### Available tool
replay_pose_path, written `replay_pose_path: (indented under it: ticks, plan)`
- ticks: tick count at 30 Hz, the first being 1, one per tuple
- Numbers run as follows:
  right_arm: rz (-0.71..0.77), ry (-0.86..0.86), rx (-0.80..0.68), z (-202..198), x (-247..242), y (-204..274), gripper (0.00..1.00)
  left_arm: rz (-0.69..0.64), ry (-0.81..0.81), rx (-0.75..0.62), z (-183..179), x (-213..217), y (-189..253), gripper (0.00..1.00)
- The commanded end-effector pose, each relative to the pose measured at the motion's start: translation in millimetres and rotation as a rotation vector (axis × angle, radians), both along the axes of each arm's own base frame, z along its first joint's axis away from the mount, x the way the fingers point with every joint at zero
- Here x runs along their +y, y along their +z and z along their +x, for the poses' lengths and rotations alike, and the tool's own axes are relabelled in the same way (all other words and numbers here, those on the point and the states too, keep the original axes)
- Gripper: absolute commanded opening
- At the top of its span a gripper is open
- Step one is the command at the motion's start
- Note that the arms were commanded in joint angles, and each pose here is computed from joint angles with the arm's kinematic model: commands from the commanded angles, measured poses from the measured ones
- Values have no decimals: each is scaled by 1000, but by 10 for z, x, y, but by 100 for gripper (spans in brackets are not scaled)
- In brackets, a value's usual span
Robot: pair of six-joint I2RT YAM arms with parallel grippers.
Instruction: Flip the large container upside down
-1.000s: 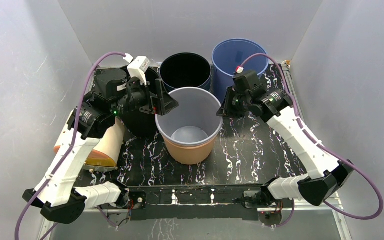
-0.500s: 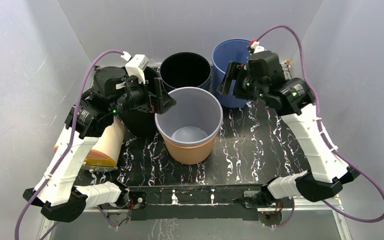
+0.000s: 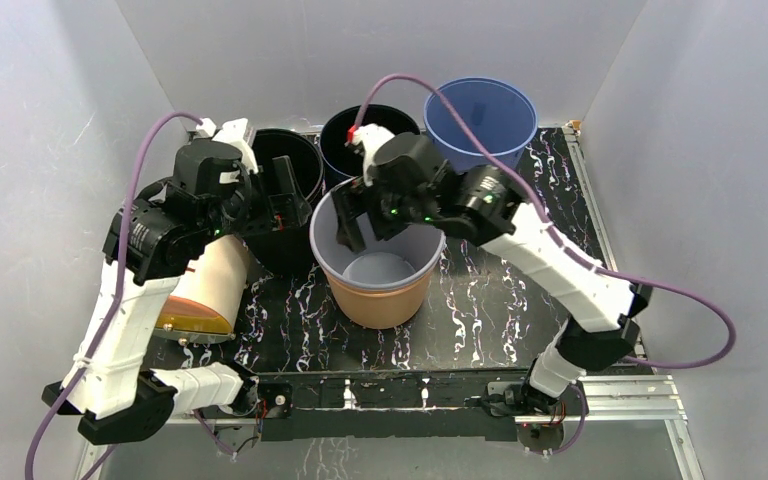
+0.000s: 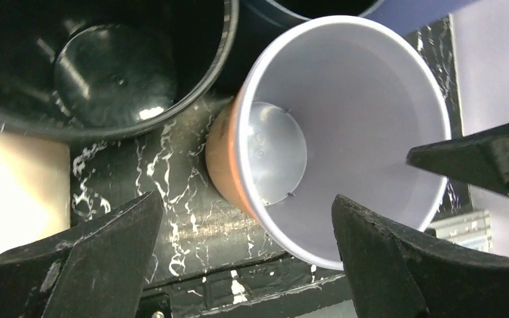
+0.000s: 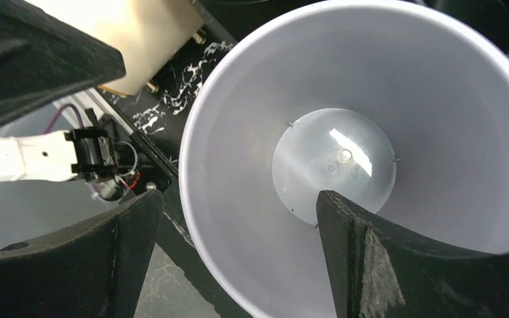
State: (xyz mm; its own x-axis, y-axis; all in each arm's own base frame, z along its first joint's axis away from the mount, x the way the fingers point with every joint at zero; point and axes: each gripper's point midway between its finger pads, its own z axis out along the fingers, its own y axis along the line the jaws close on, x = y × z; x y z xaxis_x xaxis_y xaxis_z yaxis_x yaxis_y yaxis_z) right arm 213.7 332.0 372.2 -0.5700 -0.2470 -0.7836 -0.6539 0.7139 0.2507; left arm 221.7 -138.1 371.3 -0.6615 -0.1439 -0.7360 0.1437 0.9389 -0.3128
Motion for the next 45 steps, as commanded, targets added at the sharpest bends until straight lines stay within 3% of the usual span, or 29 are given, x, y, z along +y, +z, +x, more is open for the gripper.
replay_pose_path:
  ticks: [1, 6, 11, 22, 28, 34, 41, 45]
  plan:
    - [65, 60, -120, -9, 179, 261, 86, 4, 198, 43, -130, 321, -82, 98]
    - [-25, 171, -103, -345, 448, -51, 87, 28, 270, 59, -234, 496, 56, 98]
    - [-105, 171, -109, -355, 468, -286, 82, -24, 242, 159, -292, 318, -171, 98]
    - [-213, 222, -82, -417, 478, -707, 71, -108, 262, 232, -369, 205, -409, 98]
    - [-230, 216, -90, -404, 433, -766, 50, -148, 239, 257, -339, 107, -469, 98]
    - [-237, 204, -87, -401, 399, -778, 40, -200, 204, 268, -261, -4, -504, 98]
    - [-232, 99, -117, -290, 277, -673, 1, -238, 107, 261, -186, -194, -505, 98]
    - [-232, -28, -140, -173, 126, -600, 0, -264, 71, 260, -180, -269, -524, 99]
